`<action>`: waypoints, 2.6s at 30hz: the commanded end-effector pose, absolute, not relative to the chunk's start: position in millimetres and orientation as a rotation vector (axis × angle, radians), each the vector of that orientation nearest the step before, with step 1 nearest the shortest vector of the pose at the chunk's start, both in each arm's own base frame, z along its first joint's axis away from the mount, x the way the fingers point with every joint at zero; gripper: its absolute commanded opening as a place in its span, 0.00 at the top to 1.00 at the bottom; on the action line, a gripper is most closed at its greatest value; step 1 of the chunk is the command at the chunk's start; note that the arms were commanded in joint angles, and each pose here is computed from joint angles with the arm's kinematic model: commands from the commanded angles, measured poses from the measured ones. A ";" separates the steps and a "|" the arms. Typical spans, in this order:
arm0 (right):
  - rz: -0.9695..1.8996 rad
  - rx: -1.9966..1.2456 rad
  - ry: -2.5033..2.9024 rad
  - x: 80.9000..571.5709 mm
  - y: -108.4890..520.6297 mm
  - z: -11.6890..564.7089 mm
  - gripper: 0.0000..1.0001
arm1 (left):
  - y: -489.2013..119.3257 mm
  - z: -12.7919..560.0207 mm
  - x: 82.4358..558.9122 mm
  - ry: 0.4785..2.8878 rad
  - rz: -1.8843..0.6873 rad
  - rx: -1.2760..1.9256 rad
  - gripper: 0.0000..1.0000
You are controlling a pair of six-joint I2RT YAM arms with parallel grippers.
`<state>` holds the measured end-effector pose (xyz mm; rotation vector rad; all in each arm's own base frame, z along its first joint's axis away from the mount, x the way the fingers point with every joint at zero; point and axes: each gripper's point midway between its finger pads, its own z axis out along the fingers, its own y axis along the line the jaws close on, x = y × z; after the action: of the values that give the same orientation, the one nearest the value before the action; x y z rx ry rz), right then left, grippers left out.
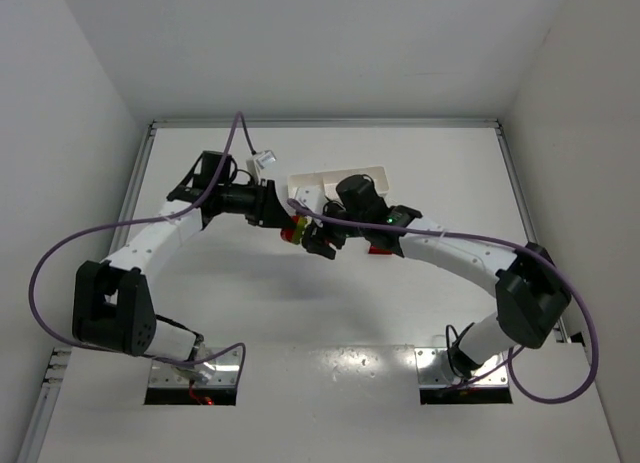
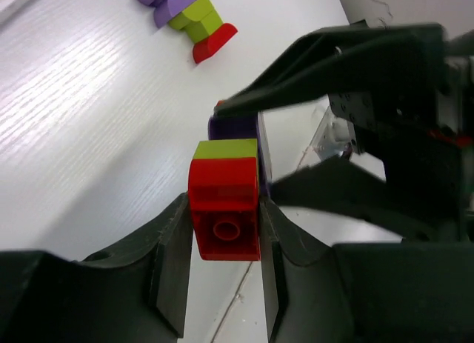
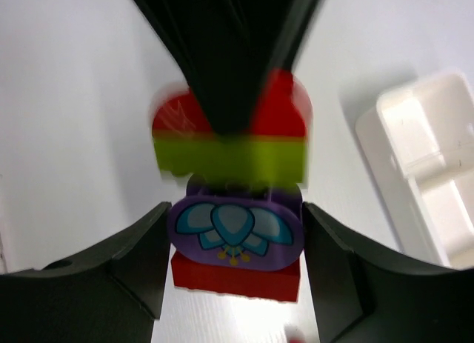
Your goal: Sort the legos into containers by color
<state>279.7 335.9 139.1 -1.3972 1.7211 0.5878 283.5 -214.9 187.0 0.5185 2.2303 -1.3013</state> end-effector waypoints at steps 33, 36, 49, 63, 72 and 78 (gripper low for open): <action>0.888 -1.074 2.000 297.2 301.7 124.7 0.44 | -200.4 204.4 301.4 2.059 -1.226 0.602 1.00; 1.096 -1.103 1.838 288.0 327.5 172.3 0.35 | -210.2 214.2 288.2 1.984 -1.370 0.667 1.00; 1.346 -1.192 1.809 262.7 333.2 177.7 0.25 | -207.3 217.9 300.2 1.956 -1.365 0.664 1.00; 1.651 -1.073 1.630 273.1 362.0 228.0 0.25 | -225.5 233.9 267.5 1.805 -1.670 0.848 1.00; 1.657 -1.026 1.688 290.7 371.5 217.0 0.25 | -236.6 238.5 259.3 1.773 -1.704 0.914 1.00; 1.600 -1.023 1.774 298.3 357.2 196.1 0.25 | -234.4 241.5 262.4 1.773 -1.699 0.903 1.00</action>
<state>281.9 357.5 181.9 -0.9735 1.8717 1.7070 269.1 -232.9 218.0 0.8106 1.8824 -1.6489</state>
